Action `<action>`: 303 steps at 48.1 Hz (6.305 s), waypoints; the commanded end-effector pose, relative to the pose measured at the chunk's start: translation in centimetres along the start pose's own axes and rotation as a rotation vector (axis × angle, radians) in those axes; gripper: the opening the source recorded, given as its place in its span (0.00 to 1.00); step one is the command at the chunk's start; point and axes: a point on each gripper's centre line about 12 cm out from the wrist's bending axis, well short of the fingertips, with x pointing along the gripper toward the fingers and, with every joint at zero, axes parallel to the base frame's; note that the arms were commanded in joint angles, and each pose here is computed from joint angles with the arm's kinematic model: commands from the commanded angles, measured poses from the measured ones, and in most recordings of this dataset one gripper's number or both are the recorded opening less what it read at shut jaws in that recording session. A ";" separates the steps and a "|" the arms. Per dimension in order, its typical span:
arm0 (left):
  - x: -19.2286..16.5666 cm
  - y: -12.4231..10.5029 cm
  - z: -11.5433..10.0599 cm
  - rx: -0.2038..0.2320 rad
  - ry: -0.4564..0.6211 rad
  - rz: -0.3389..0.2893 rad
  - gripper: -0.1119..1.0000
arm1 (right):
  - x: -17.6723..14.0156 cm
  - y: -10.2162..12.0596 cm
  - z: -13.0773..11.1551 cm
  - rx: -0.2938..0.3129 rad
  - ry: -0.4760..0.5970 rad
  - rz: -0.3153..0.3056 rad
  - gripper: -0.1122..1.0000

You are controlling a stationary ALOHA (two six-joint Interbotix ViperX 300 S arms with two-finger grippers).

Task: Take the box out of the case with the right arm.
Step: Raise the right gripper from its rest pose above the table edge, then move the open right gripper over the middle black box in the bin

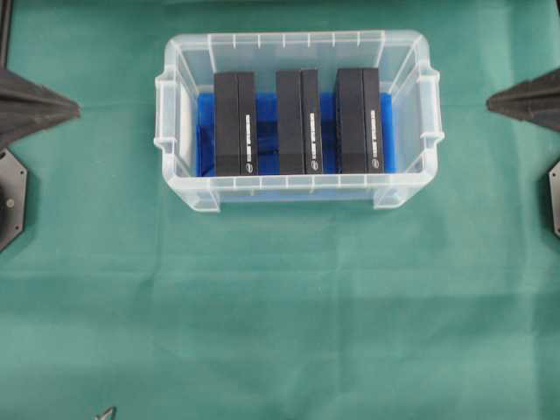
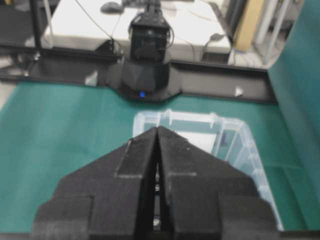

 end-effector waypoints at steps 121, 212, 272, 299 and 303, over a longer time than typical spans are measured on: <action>-1.1 -1.1 -1.8 -0.030 1.090 -0.005 0.10 | 0.4 -7.2 -6.4 1.127 0.930 -1.016 0.10; -1.1 -1.0 -1.8 -0.081 1.095 0.029 0.10 | 1.1 -9.5 -7.8 1.180 0.869 -1.153 0.93; -1.4 -1.0 -1.7 -0.080 1.087 0.029 0.10 | 22.0 -10.1 -6.3 1.167 0.857 -0.978 0.93; -1.4 -1.0 -1.6 -0.080 1.087 0.029 0.10 | 23.4 -10.2 -6.5 1.175 0.834 -0.949 0.93; -1.4 -1.0 -1.7 -0.080 1.088 0.030 0.10 | 23.5 -10.2 -6.5 1.176 0.830 -0.946 0.93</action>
